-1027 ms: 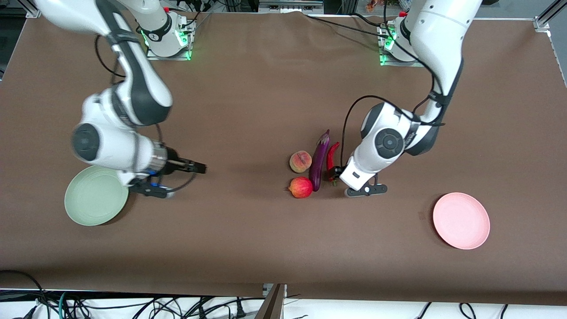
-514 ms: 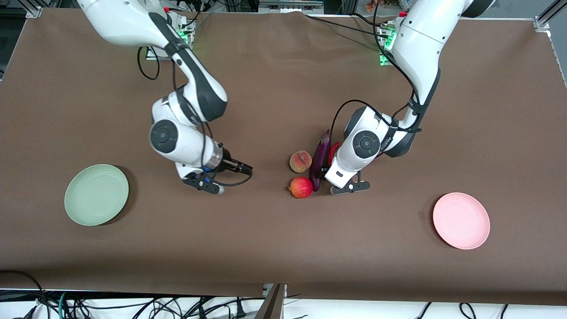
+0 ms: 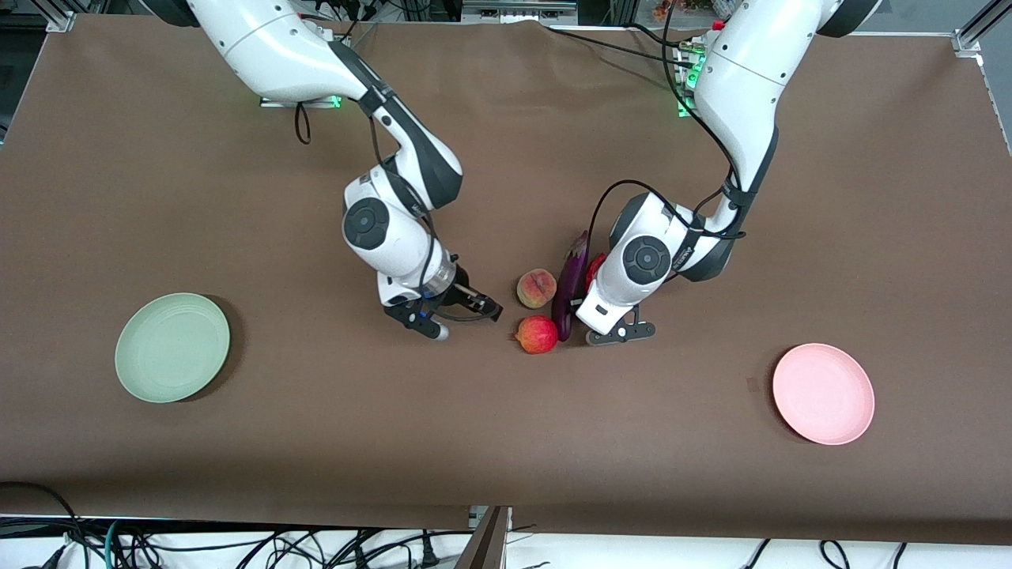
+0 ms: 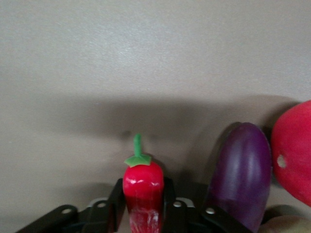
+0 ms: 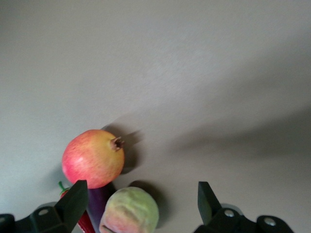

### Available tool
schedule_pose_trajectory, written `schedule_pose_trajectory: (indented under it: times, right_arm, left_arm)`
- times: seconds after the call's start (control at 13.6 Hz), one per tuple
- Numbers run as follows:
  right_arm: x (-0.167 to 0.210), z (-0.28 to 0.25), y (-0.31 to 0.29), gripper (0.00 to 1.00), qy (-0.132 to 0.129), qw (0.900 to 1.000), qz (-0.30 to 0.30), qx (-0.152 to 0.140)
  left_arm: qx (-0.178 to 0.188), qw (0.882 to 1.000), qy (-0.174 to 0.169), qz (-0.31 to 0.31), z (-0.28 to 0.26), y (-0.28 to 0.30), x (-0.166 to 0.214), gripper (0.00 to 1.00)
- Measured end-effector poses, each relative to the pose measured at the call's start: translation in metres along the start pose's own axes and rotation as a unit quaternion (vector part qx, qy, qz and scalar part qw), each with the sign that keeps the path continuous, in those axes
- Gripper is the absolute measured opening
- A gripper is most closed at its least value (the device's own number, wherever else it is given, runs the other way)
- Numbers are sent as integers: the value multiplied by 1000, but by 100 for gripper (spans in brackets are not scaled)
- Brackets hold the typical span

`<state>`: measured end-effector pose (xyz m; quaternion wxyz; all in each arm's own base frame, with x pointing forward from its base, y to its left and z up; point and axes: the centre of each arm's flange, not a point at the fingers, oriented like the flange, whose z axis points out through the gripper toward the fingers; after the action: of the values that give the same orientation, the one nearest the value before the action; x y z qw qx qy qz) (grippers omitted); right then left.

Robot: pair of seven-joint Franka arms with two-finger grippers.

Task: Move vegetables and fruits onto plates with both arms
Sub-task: 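Carry the chili to the pink plate while the right gripper grasps the peach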

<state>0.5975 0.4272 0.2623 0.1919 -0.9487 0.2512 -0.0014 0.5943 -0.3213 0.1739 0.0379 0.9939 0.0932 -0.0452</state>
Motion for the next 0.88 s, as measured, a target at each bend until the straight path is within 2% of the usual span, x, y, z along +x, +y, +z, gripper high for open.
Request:
schedule_pose_trajectory:
  times: [0.29, 0.59, 0.73, 0.88]
  right_arm:
    - [-35, 21, -10, 100, -9, 1000, -18, -2]
    - [-60, 40, -17, 100, -4, 999, -33, 16]
    - [-70, 53, -16, 100, -3, 999, -39, 18]
    - [-78, 66, -13, 100, -1, 999, -51, 14]
  left_arm:
    - [9, 1000, -2, 16, -12, -12, 12, 29]
    - [14, 997, 11, 71, -80, -78, 60, 29]
    - [36, 991, 27, 124, -104, -121, 82, 29]
    - [70, 979, 43, 188, -119, -156, 101, 29]
